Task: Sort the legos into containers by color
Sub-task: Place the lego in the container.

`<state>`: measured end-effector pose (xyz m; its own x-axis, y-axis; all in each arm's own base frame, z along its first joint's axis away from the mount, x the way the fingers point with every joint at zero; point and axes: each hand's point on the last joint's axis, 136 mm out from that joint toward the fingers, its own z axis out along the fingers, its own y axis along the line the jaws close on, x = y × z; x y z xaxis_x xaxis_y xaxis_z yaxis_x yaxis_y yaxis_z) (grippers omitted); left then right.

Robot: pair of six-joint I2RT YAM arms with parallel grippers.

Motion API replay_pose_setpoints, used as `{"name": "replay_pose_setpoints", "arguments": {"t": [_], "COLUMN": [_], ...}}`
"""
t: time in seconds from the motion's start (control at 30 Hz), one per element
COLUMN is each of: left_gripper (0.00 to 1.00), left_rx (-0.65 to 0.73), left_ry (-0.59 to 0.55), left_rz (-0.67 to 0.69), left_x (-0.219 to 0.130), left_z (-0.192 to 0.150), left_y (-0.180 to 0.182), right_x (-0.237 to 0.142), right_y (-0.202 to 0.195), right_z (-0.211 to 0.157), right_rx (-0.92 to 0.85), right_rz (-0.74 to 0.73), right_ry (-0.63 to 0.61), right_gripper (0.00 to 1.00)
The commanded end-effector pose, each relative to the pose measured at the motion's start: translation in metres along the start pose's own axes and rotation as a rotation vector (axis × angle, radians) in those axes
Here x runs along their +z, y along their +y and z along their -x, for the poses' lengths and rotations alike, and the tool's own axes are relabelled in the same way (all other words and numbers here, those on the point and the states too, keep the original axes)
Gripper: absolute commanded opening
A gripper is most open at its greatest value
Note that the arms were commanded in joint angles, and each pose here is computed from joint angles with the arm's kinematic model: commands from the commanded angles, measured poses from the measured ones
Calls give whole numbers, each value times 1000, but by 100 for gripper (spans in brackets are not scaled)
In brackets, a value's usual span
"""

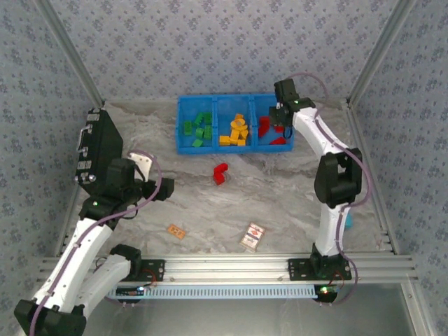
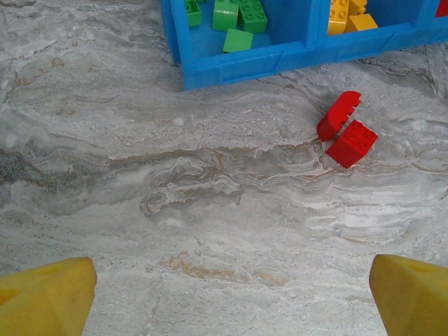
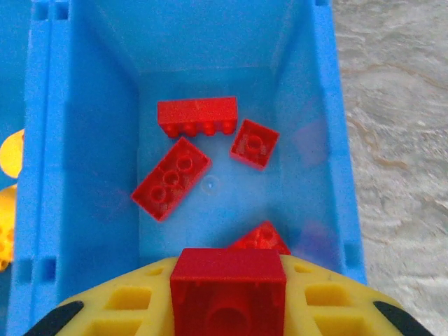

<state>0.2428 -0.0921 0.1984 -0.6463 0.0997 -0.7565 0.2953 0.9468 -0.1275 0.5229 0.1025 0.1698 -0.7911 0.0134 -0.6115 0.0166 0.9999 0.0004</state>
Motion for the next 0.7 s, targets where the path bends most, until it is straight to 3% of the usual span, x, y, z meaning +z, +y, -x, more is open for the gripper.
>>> {"name": "replay_pose_setpoints", "arguments": {"t": [0.0,0.17,0.33,0.5,0.67], "left_gripper": [100,100,100,100,100], "left_rx": [-1,-1,-2,-1,1], "left_ry": [-13,-6,-3,0,-3], "left_rz": [3,5,3,4,6], "left_x": [2,3,4,5,4], "left_z": [3,2,1,2,2], "left_y": [2,2,2,2,2], "right_x": [11,45,50,23,-33], "right_y": [5,11,12,9,24], "right_z": [24,19,14,20,18], "right_rx": [-14,-18,-12,-34,-64], "right_rz": [37,45,43,43,117], "right_ry": [-48,-8,4,-32,-99], "right_gripper": [30,37,48,52,50]}}
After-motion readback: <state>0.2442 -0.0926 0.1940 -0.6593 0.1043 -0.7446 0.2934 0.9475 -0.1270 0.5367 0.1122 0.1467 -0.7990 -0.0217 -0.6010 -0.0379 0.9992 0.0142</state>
